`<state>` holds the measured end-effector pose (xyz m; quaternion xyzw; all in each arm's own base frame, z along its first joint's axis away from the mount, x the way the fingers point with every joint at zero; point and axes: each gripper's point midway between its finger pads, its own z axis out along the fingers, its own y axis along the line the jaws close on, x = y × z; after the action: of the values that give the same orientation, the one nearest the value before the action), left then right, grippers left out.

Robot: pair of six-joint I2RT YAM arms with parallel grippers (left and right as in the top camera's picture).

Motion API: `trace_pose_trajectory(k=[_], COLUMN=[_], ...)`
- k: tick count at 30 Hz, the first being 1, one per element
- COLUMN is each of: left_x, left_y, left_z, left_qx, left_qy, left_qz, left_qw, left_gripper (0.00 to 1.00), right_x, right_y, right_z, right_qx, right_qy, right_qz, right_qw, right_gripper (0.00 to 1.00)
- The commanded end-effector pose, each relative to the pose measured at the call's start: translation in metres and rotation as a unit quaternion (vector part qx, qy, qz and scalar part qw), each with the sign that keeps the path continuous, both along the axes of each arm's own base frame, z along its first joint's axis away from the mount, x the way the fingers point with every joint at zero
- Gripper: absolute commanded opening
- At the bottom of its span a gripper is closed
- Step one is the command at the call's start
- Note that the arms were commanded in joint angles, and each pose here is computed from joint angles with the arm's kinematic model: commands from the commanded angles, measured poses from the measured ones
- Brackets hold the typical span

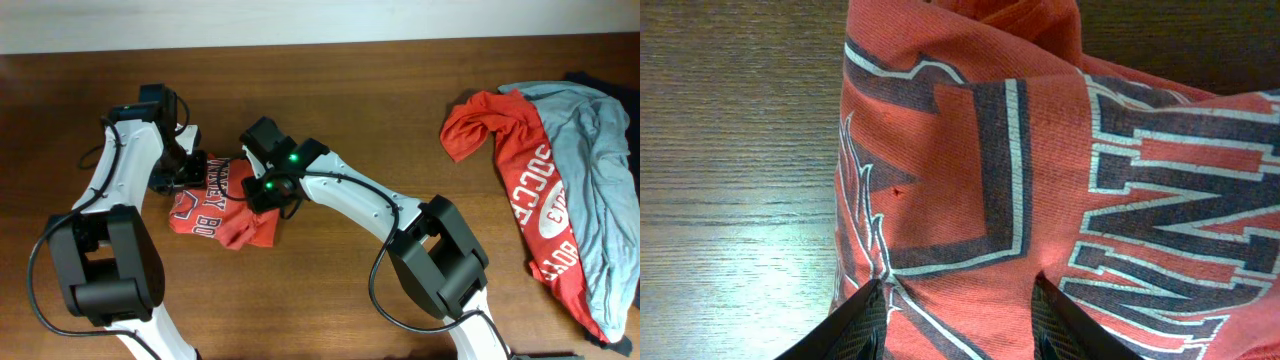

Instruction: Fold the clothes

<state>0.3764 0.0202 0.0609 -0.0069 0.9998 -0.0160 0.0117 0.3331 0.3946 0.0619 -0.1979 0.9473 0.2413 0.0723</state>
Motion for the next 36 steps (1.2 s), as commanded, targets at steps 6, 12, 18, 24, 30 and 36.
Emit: trace_pose_trajectory(k=[6,12,18,24,30,36], left_x=[-0.001,-0.002,-0.002,0.011,-0.015,0.013], left_y=[0.002,0.001,0.001,0.003,-0.003,-0.054], left_z=[-0.004,-0.004,-0.003,0.064,0.064,0.071], left_qx=[-0.002,-0.002,-0.003,-0.004,-0.016,-0.112], left_qy=[0.004,0.006,0.006,-0.044,0.006,-0.078], left_qz=[0.008,0.008,0.008,0.083,0.090,-0.154], left_qw=[1.000,1.000,1.000,0.996,0.996,0.979], left_gripper=[0.46,0.46,0.46,0.46,0.47,0.43], right_x=[0.021,0.023,0.021,0.059,0.063,0.064], right_y=[-0.065,-0.090,-0.092,-0.131,-0.172,-0.213], right_z=[-0.010,-0.014,0.029,0.051,0.046,0.041], right_qx=[-0.084,-0.112,-0.098,-0.152,-0.194,-0.211], right_qy=[0.008,0.019,-0.044,-0.131,-0.111,-0.067], right_qz=[-0.041,-0.035,0.045,0.037,0.034,-0.002], right_qw=[0.996,0.993,0.993,0.979,0.974,0.975], right_gripper=[0.24,0.25,0.29,0.27,0.27,0.27])
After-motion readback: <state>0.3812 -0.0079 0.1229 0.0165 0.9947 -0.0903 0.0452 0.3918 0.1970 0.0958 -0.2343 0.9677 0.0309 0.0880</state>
